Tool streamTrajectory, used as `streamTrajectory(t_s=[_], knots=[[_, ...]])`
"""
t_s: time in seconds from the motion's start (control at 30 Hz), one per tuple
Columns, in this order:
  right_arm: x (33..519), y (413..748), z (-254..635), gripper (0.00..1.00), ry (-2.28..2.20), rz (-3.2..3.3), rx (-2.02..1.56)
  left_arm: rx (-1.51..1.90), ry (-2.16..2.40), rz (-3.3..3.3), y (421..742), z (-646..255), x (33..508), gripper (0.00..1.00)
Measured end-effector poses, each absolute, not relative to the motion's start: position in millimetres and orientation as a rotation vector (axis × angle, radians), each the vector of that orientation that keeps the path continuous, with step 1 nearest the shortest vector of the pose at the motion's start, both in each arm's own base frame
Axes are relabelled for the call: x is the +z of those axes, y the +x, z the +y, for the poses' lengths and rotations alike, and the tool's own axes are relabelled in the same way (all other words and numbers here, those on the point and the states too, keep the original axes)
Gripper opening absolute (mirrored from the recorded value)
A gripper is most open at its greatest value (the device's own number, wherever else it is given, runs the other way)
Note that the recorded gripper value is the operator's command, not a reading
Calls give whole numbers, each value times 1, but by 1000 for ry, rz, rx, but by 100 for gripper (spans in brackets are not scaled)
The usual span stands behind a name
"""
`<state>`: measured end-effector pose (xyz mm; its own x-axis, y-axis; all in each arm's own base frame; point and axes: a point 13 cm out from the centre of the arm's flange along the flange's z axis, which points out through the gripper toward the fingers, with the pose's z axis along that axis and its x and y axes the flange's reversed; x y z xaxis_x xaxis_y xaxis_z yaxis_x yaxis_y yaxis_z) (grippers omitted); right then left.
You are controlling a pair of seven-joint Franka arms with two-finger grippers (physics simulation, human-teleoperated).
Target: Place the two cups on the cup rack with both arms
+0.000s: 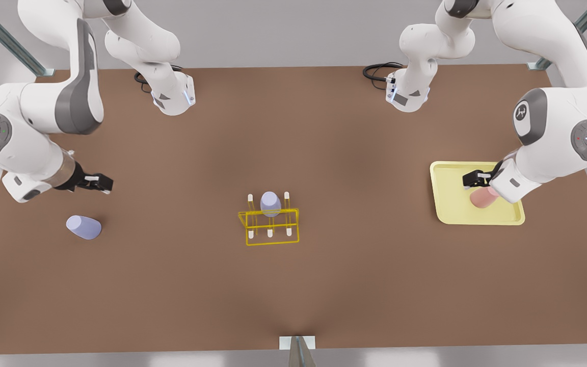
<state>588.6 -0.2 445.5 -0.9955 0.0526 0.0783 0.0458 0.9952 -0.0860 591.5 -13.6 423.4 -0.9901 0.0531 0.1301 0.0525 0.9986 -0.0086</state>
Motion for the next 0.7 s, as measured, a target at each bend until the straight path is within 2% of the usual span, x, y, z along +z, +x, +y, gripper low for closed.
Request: streamTrajectory(t_s=[0.07,0.1,0.2,0.3,0.37,0.53,0.7], knots=[[444,589,1,100,-64,-3050,123,3,-55,-2994,590,-4,413,100],[437,591,-1,100,-57,-3039,128,-2,4,-2963,583,19,390,100],[374,612,-55,100,-139,-2955,124,3,199,-2890,561,107,295,100],[298,618,-155,100,-312,-2872,76,6,259,-2915,568,151,243,100],[261,617,-195,100,-359,-2860,51,5,261,-2936,569,171,219,100],[189,594,-233,100,-366,-2894,-43,7,193,-2967,528,193,176,100],[157,597,-228,100,-288,-3000,-92,4,125,-2999,501,206,155,100]])
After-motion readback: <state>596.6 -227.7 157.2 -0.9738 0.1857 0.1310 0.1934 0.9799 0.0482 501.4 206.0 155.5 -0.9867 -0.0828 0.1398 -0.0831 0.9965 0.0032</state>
